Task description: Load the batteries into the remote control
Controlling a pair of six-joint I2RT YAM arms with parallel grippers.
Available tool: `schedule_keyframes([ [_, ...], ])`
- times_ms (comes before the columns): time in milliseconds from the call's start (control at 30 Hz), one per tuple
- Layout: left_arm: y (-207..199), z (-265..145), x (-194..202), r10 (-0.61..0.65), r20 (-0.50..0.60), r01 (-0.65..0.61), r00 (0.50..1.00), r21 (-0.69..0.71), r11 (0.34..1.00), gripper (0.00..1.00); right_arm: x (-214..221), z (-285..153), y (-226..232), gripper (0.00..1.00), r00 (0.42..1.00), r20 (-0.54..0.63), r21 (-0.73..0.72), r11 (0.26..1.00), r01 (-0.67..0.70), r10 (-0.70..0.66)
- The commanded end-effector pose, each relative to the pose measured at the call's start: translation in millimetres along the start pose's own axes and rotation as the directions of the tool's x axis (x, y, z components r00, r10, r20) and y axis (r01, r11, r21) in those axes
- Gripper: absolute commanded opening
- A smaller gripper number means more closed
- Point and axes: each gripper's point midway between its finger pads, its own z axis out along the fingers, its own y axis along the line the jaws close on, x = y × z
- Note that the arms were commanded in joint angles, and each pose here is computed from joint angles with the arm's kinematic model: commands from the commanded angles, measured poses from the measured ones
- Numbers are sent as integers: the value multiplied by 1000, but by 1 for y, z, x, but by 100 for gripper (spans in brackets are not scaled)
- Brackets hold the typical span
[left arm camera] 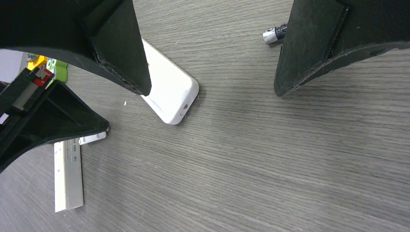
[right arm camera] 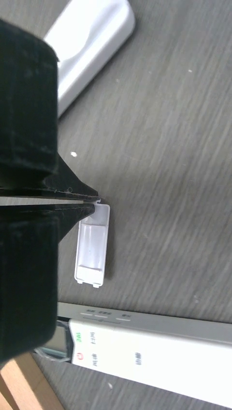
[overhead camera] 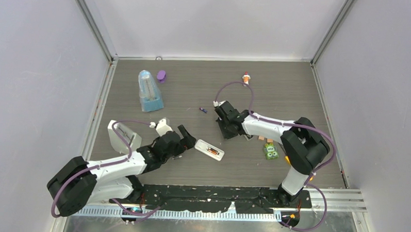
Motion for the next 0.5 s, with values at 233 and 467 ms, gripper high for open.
schedule_keyframes([
  [233,-73,-40,-51,63,140,-101,988,281,954,100,-55,-136,46,5,893,327,-431,890,-150,308],
  [467,-142,-107,-86,1,175,-103,985,572,814,100,-68,-245,81,5,765,368,-783,620,-52,529],
])
